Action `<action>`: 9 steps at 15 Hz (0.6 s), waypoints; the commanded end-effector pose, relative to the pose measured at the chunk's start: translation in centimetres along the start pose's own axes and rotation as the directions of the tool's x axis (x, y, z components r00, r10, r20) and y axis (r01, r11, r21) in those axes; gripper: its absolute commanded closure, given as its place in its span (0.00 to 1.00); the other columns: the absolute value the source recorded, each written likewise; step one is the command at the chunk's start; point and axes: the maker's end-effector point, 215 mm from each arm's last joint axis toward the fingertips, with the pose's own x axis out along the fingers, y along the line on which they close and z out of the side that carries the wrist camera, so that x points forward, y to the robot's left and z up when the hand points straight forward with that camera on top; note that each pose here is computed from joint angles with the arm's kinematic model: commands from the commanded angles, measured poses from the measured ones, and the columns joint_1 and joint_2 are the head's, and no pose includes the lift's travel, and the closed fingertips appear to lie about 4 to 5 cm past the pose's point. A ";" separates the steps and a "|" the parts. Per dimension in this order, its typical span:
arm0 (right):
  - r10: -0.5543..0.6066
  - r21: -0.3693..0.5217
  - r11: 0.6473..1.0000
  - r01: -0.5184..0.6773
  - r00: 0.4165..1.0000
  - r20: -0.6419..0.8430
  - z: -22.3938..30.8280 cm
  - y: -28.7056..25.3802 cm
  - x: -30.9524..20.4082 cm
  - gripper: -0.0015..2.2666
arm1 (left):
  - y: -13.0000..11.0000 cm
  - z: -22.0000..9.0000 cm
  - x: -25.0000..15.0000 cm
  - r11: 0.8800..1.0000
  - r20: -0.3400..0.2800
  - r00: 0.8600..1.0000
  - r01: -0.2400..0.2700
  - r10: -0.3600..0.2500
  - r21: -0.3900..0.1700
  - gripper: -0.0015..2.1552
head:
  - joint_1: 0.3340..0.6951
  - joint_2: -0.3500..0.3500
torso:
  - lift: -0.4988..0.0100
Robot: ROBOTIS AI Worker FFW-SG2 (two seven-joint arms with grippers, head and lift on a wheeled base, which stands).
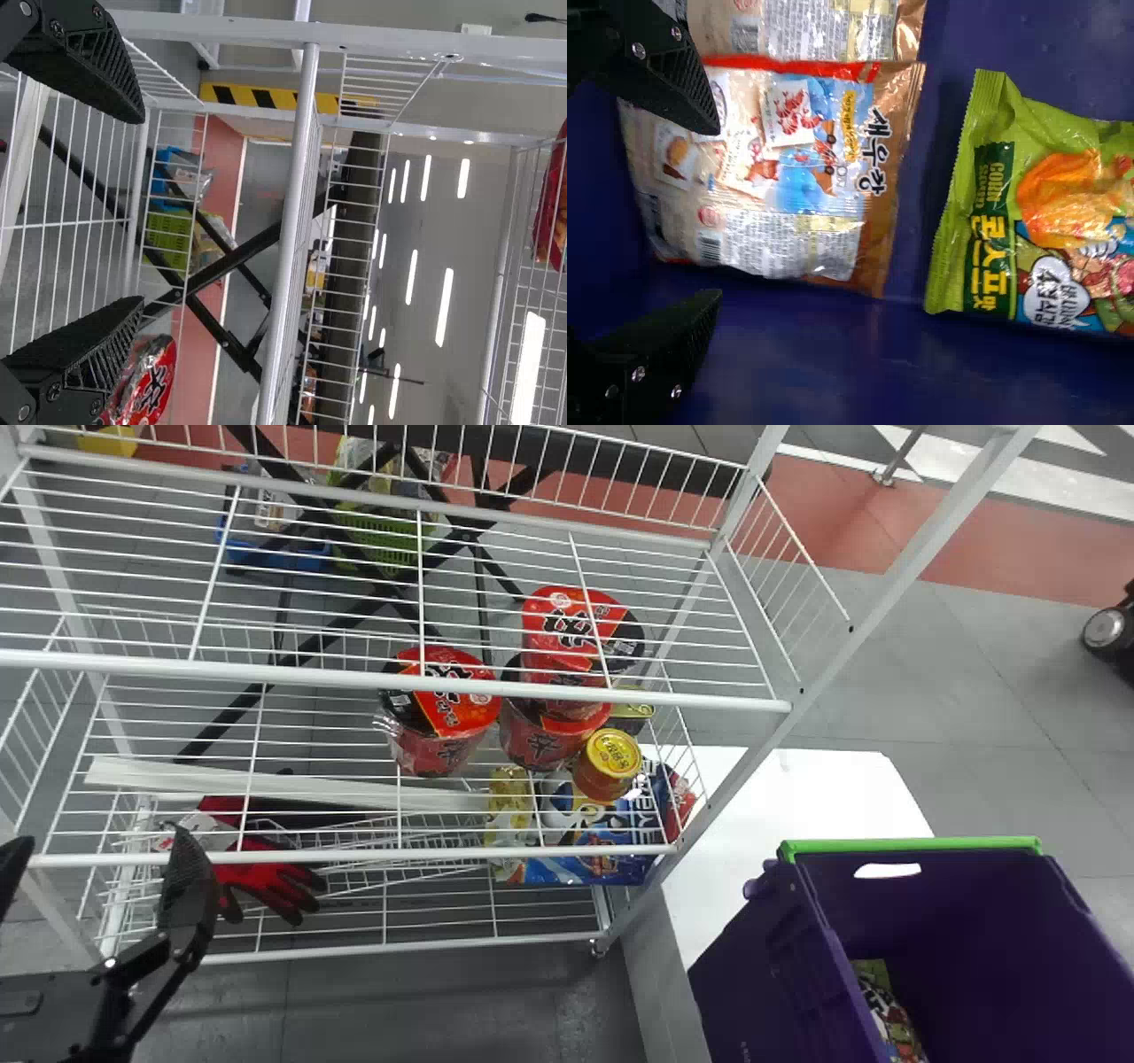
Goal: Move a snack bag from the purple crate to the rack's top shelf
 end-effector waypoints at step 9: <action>0.071 0.039 0.997 -0.069 0.997 -0.035 -1.7 3.7 2.0 0.08 | 0.8 -1.1 1.2 1.000 -0.025 1.000 -0.001 0.001 0.002 0.04 | 1.00 0.00 | 0.07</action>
